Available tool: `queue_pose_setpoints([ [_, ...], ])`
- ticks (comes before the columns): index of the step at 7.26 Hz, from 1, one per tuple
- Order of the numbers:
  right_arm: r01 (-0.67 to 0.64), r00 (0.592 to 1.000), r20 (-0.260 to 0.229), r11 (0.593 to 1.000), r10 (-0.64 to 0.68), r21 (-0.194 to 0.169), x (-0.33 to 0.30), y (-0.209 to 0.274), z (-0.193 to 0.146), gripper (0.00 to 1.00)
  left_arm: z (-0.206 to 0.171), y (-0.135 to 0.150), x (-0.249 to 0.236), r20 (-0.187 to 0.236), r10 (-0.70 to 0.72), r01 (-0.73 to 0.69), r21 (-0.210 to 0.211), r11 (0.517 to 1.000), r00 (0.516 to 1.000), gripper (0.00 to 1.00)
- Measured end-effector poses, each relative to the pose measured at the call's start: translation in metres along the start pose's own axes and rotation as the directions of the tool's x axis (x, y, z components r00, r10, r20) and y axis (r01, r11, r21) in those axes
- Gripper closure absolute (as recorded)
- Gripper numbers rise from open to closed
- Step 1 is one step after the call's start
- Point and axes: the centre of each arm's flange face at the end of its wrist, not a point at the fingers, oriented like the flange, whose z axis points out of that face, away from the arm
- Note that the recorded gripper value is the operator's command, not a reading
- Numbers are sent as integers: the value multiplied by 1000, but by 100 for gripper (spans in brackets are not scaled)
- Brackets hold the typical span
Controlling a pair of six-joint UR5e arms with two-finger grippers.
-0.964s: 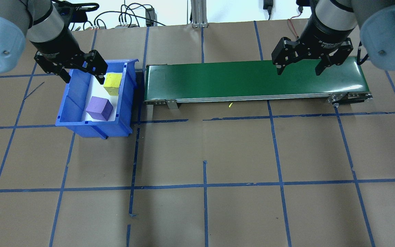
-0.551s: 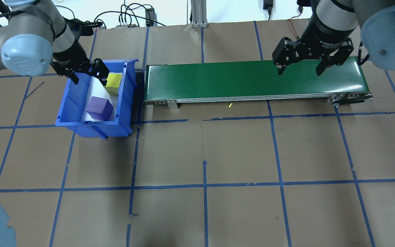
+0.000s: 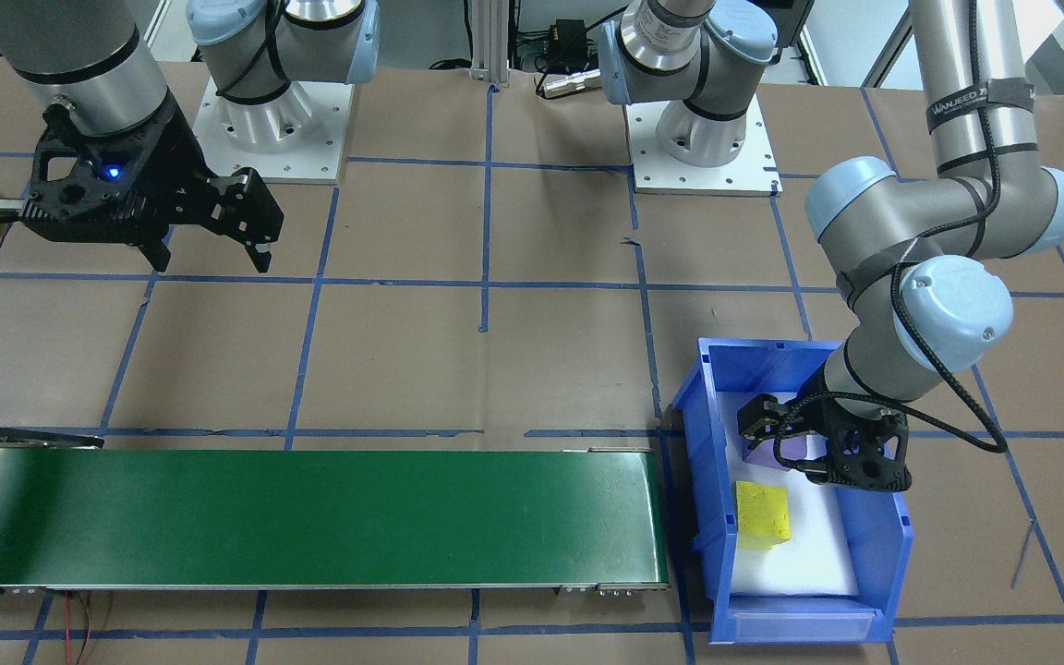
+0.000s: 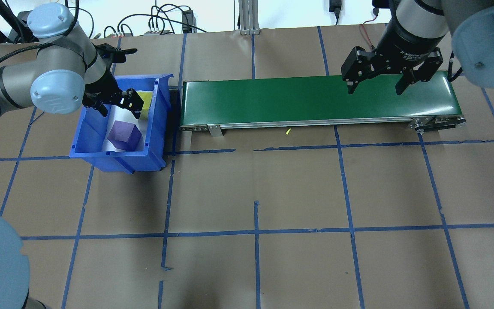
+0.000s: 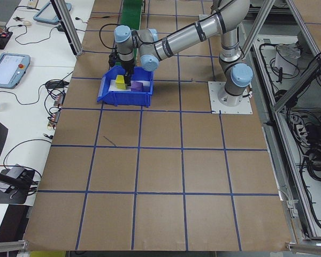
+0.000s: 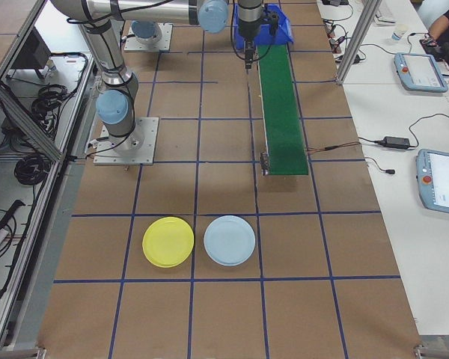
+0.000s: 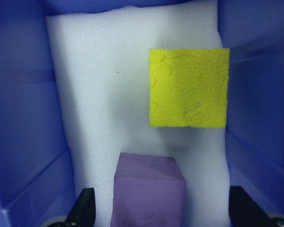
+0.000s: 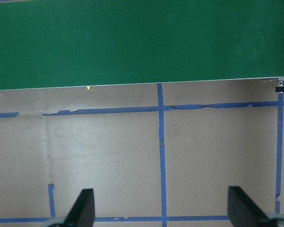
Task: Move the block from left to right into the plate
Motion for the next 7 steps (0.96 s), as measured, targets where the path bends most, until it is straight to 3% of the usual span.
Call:
queue_pose_setpoints([
  [2, 0, 1000, -1, 1000, 0, -2, 0, 0, 0, 0, 17, 5, -1, -7, -7, 7, -21, 1000, 1000, 0],
  [3, 0, 1000, -2, 1000, 0, -3, 0, 0, 0, 0, 25, 7, -3, -7, -11, 11, -29, 1000, 1000, 11],
  [4, -1, 1000, -2, 1000, 1, -3, 1, 0, 0, 0, 32, 8, -6, -9, -17, 17, -37, 999, 1000, 22],
  [5, -2, 1000, -2, 1000, 2, -4, 1, 0, 0, 0, 40, 9, -8, -15, -21, 21, -48, 999, 1000, 44],
  [7, -5, 1000, -2, 1000, 5, -3, 2, 0, 0, 0, 50, 12, -8, -25, -25, 23, -71, 997, 999, 74],
])
